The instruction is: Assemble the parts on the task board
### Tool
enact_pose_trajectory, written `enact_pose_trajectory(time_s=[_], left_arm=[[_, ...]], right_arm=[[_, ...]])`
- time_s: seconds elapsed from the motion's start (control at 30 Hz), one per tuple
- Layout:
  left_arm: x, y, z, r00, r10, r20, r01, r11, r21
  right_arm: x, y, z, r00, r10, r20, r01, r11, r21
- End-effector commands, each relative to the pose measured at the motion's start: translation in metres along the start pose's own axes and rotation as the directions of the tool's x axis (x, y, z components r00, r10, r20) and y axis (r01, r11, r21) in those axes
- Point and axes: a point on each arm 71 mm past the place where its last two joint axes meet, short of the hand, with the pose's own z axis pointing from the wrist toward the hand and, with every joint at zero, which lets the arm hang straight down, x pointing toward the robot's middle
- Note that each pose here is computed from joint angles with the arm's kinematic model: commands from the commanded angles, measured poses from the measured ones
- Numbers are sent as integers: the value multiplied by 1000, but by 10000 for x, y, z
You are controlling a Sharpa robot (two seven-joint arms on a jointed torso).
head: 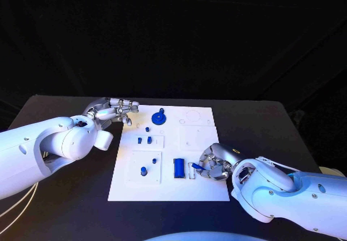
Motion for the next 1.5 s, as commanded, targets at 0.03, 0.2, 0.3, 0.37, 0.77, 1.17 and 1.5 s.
enact_pose_trajectory(time_s=[0.03,0.2,0.3,0.37,0.77,1.17,1.5], left_arm=[[28,-10,-1,1000,-7,-22,7,1000,5],[27,-10,-3,1000,-7,-22,7,1000,5],[27,-10,-3,1000,-7,-23,7,1000,4],[26,-10,-4,1000,-7,-23,7,1000,4],[22,-10,-9,1000,-7,-24,7,1000,3],[20,-9,-10,1000,-7,-25,7,1000,2],[21,-9,-10,1000,-7,-26,7,1000,1]], right_arm=[[34,-5,10,998,60,-29,-59,998,33],[66,11,19,996,77,-54,-74,996,45],[79,20,25,995,83,-63,-80,996,49],[85,24,28,994,85,-66,-81,995,49],[98,13,57,994,77,-75,-73,996,58],[114,38,68,994,72,-82,-68,996,50],[115,27,88,994,68,-82,-64,997,53]])
